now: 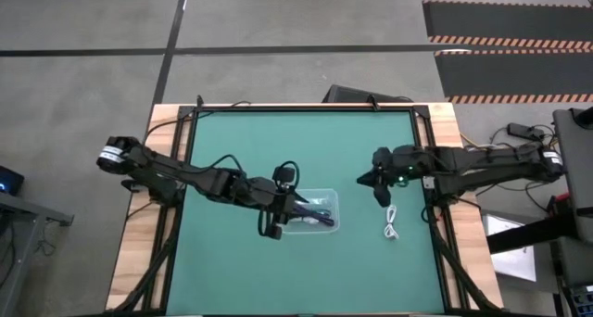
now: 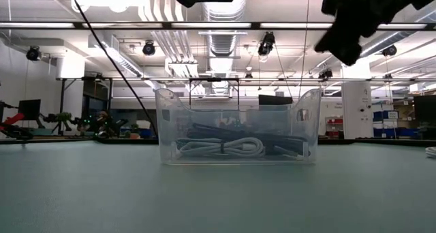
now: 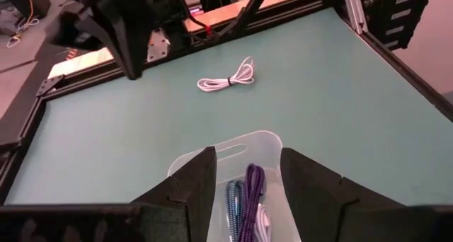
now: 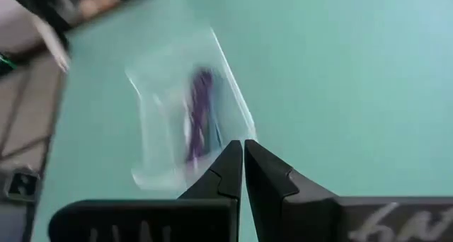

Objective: Pick and place USB-C Cables
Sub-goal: Put the white charger cable into the transparent bin

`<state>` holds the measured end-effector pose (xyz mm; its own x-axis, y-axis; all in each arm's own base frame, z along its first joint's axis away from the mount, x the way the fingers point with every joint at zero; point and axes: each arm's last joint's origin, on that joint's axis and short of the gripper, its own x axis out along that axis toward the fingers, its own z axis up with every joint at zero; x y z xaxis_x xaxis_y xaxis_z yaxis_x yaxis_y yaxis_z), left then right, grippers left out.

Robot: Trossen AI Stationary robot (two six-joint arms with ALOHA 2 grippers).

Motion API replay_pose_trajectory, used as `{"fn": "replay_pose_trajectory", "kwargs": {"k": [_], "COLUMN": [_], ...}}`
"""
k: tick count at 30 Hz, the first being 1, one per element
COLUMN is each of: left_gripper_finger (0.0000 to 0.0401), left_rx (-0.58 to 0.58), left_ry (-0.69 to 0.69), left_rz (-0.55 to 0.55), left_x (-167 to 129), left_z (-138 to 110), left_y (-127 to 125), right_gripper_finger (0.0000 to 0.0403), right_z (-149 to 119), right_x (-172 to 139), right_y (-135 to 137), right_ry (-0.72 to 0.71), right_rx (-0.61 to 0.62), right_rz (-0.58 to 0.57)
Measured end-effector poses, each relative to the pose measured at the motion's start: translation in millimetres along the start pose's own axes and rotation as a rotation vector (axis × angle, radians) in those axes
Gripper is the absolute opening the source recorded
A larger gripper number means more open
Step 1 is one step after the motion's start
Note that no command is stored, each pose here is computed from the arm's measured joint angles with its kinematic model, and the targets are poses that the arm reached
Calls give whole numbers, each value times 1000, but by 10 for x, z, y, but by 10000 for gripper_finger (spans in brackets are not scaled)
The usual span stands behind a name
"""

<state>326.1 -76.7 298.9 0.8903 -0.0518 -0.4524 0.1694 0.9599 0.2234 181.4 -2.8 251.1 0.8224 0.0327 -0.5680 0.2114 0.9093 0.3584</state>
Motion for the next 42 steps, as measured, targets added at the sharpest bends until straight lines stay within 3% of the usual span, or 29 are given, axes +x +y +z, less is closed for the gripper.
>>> {"fn": "replay_pose_trajectory", "kwargs": {"k": [10,18,29,36,42], "left_gripper_finger": [143,143,143,143,143], "left_rx": [29,42,108,165,181], "left_ry": [41,103,138,135,139], "left_rz": [26,83,184,184,183], "left_x": [-2,-18,-187,-323,-408], "left_z": [-34,-81,-59,-25,-36], "left_y": [8,23,88,116,127], "right_gripper_finger": [9,9,9,11,45], "right_z": [-91,-275,-499,-630,-726], "right_x": [-22,-16,0,16,105], "right_y": [-25,14,289,436,509], "right_ry": [412,623,739,764,794], "right_rx": [294,516,704,789,790], "right_rz": [-200,-309,-419,-506,-567]}}
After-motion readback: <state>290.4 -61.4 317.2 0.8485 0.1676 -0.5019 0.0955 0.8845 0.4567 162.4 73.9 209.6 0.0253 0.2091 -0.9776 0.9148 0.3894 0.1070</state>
